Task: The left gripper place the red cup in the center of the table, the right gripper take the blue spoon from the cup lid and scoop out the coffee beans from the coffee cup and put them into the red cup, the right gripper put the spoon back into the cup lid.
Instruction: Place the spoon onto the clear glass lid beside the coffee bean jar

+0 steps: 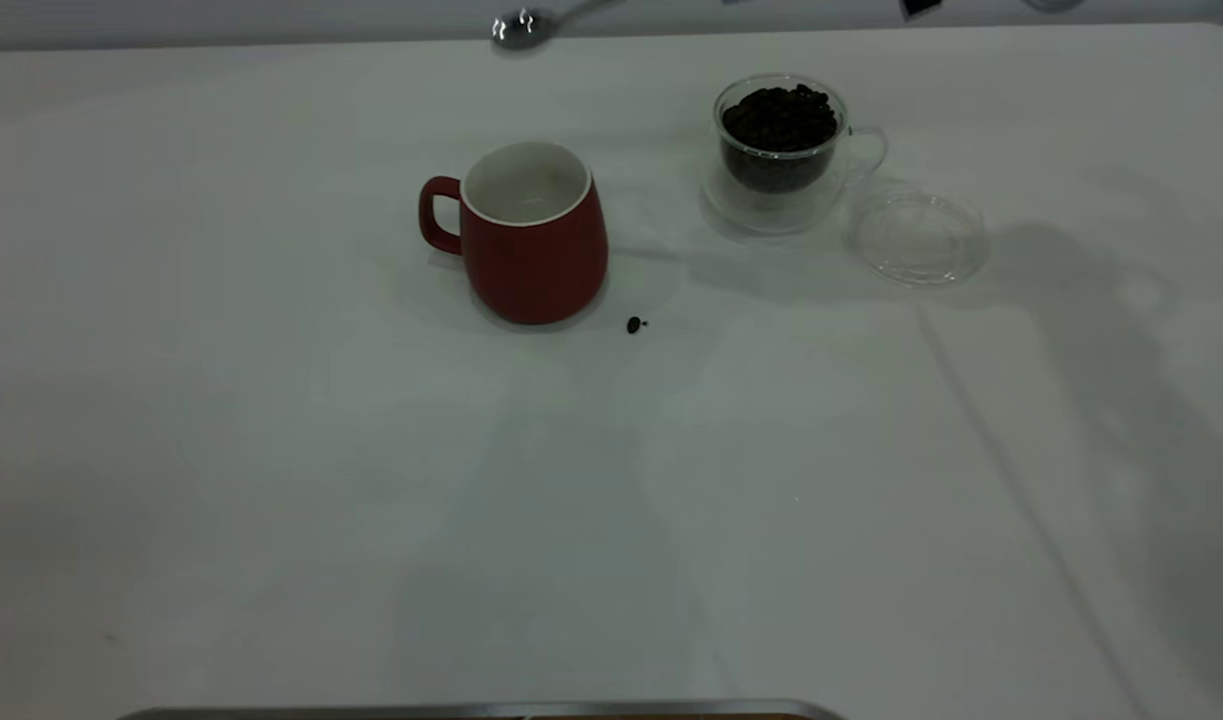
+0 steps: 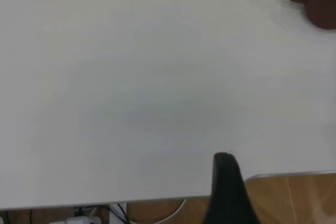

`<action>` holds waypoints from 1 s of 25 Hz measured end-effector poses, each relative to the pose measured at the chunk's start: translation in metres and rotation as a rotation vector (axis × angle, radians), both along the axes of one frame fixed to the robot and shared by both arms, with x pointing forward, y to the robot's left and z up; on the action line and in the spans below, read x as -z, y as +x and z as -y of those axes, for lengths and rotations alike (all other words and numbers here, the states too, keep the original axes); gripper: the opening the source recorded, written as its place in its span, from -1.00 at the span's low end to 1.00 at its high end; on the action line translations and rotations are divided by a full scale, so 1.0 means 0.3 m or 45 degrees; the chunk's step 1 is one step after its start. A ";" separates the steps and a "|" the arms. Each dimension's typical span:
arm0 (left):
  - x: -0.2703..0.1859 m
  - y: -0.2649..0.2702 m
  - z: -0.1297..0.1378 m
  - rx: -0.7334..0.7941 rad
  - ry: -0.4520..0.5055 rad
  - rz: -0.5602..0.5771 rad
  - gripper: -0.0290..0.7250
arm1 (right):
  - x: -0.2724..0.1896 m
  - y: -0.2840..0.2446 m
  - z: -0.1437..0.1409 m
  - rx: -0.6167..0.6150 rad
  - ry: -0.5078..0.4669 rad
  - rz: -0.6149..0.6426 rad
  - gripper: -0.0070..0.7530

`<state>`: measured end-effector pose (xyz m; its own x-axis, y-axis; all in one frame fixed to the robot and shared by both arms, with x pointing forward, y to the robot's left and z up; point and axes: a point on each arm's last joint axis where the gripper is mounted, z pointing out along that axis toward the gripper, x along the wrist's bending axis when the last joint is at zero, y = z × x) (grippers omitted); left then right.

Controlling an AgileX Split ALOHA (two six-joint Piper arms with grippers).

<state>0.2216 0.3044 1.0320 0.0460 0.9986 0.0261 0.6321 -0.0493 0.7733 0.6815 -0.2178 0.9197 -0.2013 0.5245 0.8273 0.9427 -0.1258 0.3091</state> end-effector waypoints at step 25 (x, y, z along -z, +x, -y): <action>0.000 0.000 0.000 -0.001 -0.001 0.000 0.62 | 0.038 -0.601 0.201 0.972 -0.476 -0.272 -0.68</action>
<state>0.2216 0.3044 1.0320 0.0452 0.9987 0.0251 0.6322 -0.0481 0.7733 0.5011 -0.2779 0.9083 0.4551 0.6972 0.5539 0.6847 -0.6717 0.2828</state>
